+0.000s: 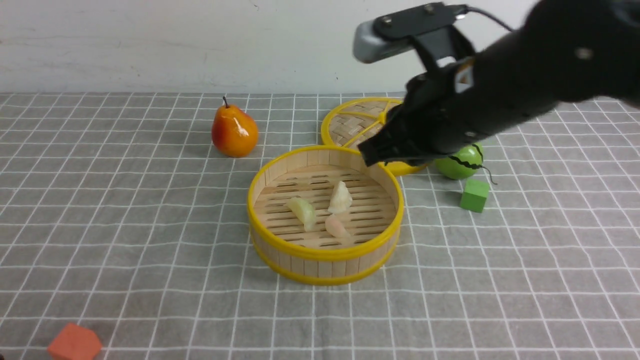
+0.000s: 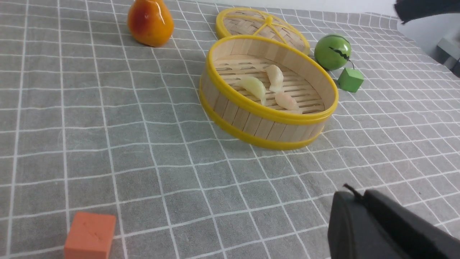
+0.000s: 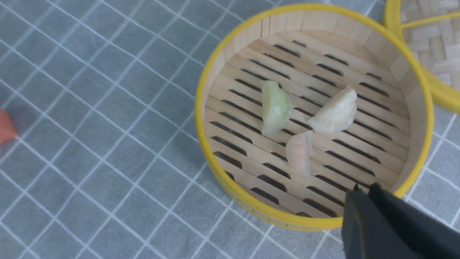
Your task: Put the dumplings into the steamer on the table with the grey tablecloth.
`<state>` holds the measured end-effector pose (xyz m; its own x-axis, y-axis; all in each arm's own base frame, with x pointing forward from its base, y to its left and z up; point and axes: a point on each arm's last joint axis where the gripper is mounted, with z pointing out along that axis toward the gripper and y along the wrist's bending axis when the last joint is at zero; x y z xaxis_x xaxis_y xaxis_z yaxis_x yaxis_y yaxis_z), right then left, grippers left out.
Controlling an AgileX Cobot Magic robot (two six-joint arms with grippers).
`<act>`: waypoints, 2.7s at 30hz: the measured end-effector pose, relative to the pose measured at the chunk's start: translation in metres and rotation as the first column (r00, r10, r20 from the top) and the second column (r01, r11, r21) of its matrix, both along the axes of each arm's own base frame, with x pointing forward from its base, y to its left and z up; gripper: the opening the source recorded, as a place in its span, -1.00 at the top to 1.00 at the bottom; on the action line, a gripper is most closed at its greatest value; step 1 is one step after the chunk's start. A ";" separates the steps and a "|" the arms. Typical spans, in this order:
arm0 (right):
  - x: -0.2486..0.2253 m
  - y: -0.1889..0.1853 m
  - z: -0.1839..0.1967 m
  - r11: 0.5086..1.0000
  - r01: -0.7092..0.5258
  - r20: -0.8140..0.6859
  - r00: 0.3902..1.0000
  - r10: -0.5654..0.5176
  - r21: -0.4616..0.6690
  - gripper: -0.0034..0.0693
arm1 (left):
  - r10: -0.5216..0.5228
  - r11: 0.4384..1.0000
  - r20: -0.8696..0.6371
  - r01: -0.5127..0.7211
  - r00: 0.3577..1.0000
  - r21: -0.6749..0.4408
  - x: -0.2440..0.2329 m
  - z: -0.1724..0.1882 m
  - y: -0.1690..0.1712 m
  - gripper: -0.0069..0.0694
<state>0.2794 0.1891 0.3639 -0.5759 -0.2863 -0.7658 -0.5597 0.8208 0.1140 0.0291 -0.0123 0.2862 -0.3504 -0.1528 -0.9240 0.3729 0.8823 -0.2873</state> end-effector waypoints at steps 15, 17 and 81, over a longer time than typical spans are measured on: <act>-0.156 -0.101 0.014 0.972 -0.036 0.367 0.928 -0.054 0.233 0.96 | 0.000 1.000 -0.005 0.000 1.000 0.003 0.000 -0.002 0.000 0.69; -0.169 -0.110 0.016 0.964 -0.044 0.413 0.908 -0.072 0.264 0.96 | 0.000 1.000 -0.005 0.000 1.000 0.003 0.000 -0.002 0.000 0.69; -0.227 -0.191 -0.190 0.745 0.621 0.286 0.688 -0.667 0.244 0.96 | 0.001 1.000 -0.009 -0.001 1.000 0.006 0.000 -0.003 0.000 0.53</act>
